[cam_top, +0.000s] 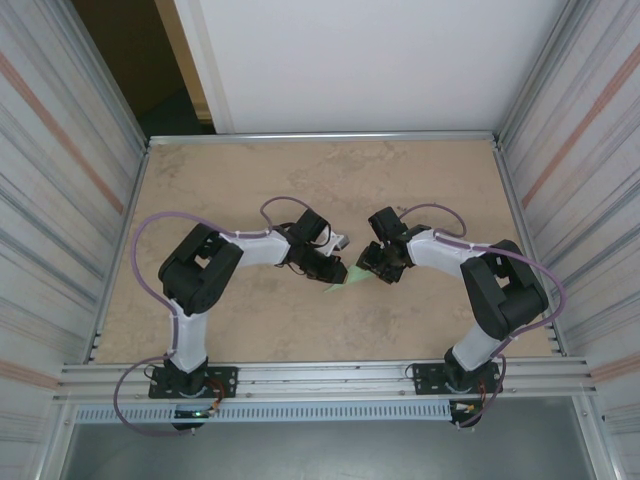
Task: Fold a paper plane with a square sheet of paper (pick it up from the middle)
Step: Fold the wing for the fifth time at the center of the table.
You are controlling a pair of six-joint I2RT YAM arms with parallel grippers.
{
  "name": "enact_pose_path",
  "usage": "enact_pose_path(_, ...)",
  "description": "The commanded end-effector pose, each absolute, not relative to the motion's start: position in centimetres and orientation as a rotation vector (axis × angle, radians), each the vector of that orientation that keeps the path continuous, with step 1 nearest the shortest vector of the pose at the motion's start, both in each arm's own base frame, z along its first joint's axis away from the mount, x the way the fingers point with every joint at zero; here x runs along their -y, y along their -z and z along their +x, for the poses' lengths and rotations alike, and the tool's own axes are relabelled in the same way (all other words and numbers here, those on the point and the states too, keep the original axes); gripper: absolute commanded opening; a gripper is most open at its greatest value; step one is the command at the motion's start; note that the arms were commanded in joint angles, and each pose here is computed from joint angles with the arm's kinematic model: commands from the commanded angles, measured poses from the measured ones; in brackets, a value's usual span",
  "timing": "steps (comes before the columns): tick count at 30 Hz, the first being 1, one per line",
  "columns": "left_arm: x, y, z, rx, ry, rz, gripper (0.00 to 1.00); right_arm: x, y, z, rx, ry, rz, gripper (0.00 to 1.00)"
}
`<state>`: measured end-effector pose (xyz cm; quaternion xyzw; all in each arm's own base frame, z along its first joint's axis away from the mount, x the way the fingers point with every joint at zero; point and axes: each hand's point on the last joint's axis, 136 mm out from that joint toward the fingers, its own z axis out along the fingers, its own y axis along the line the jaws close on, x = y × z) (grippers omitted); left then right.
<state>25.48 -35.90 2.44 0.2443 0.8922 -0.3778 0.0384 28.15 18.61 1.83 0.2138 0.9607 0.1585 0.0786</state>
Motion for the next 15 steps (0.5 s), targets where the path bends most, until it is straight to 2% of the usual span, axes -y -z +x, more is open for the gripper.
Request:
enact_pose_path(1,35.48,-1.09,24.98,-2.789,1.127,0.743,0.14,-17.00,1.91,26.21,-2.956,-0.311,0.621,0.50)
enact_pose_path(15,35.13,-0.38,24.85,-2.855,1.167,0.667,0.11,-17.00,2.74,26.23,-2.983,-0.279,0.595,0.50)
